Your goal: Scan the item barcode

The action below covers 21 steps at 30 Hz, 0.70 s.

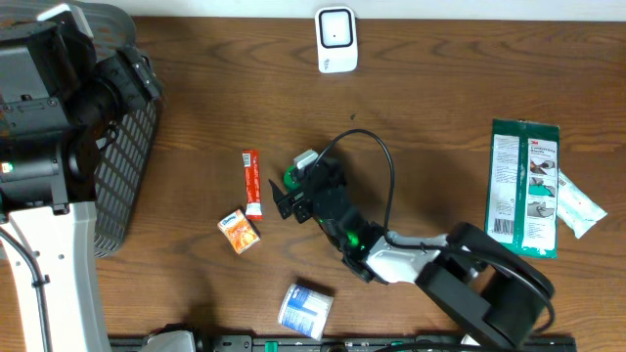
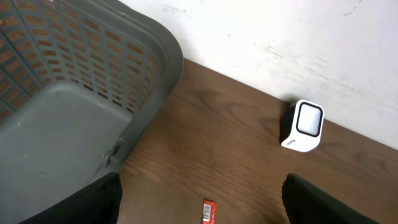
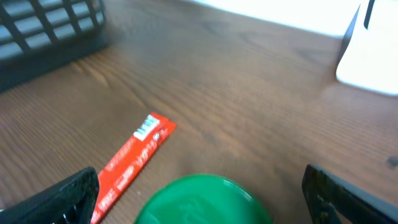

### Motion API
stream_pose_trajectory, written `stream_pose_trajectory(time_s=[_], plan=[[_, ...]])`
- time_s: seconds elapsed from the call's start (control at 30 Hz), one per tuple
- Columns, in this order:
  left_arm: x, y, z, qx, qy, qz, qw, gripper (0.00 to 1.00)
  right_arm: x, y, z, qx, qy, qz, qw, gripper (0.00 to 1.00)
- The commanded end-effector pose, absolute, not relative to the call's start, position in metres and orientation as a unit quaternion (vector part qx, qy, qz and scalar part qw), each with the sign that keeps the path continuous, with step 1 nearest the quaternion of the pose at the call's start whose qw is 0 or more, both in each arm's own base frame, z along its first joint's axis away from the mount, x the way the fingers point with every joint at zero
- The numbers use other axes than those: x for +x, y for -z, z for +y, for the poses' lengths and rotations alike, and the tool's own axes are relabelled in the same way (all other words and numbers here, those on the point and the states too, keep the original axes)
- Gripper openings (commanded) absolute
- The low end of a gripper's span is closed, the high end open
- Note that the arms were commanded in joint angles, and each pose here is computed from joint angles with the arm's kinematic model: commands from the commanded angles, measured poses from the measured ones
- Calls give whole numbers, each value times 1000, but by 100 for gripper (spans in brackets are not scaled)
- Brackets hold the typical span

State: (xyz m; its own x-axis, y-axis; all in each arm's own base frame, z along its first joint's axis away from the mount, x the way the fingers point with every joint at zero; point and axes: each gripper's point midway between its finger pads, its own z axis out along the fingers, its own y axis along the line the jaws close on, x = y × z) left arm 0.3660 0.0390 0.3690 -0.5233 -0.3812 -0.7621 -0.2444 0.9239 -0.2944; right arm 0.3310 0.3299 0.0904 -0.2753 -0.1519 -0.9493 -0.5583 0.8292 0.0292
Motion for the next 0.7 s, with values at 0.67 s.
stream_pose_trajectory(time_s=[0.67], plan=[[367, -368, 41, -184, 73, 869, 453, 83, 341, -300, 303, -266, -194, 890, 316, 99]])
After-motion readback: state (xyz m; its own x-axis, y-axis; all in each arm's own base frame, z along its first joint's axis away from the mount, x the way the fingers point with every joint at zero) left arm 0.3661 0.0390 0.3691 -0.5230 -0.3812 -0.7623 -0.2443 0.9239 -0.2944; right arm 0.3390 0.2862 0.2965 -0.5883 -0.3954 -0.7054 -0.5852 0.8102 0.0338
